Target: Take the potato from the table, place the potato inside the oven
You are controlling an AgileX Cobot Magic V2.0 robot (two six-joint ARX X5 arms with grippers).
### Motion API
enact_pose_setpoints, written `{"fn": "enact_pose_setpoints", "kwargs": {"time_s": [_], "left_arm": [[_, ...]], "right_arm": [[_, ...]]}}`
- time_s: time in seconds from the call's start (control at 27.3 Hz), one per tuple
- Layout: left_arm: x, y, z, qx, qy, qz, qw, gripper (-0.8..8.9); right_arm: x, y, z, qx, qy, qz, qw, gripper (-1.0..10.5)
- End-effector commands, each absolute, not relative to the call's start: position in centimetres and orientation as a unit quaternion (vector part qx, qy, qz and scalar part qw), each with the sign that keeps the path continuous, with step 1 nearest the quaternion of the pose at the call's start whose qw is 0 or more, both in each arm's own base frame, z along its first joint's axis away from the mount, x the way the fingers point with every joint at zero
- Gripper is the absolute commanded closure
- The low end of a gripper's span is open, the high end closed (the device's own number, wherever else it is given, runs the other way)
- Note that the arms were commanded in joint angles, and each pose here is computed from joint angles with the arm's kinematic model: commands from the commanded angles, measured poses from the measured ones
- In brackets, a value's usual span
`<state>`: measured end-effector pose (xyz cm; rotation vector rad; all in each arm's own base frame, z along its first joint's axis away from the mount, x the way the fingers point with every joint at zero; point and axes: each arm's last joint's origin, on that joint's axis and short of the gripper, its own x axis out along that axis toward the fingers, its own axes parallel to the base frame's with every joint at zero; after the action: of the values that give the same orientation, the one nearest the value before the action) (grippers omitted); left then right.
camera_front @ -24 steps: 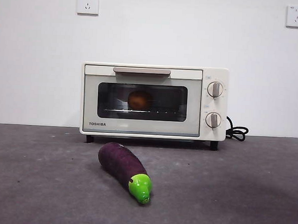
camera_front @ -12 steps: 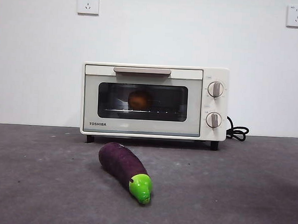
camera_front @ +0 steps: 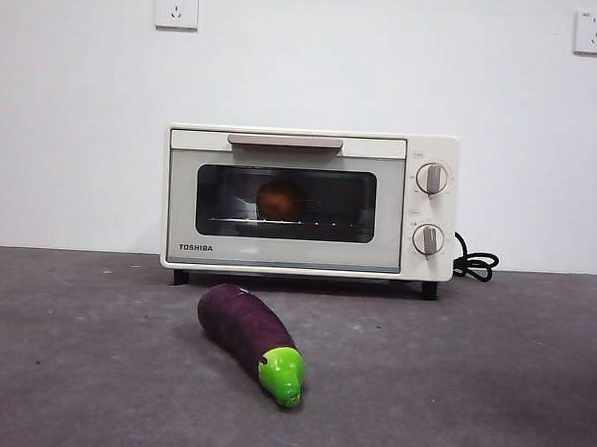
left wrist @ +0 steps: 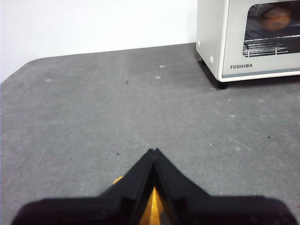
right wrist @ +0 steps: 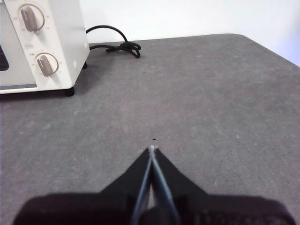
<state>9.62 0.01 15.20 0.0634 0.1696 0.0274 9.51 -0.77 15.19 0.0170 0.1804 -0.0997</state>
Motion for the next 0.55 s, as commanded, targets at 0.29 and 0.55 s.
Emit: {"fn": "enact_pose_setpoints", "kwargs": {"time_s": [0.29,0.55], "left_arm": [[9.67,0.04,14.94,0.028,0.086,0.015,0.996,8.18],[9.67,0.04,14.94,0.028,0.086,0.015,0.996,8.18]], "right_arm": [[9.55,-0.68,14.95,0.022,0.090,-0.036,0.995,9.5],[9.54,-0.79,14.98,0.023,0.088,-0.056,0.994,9.5]]}}
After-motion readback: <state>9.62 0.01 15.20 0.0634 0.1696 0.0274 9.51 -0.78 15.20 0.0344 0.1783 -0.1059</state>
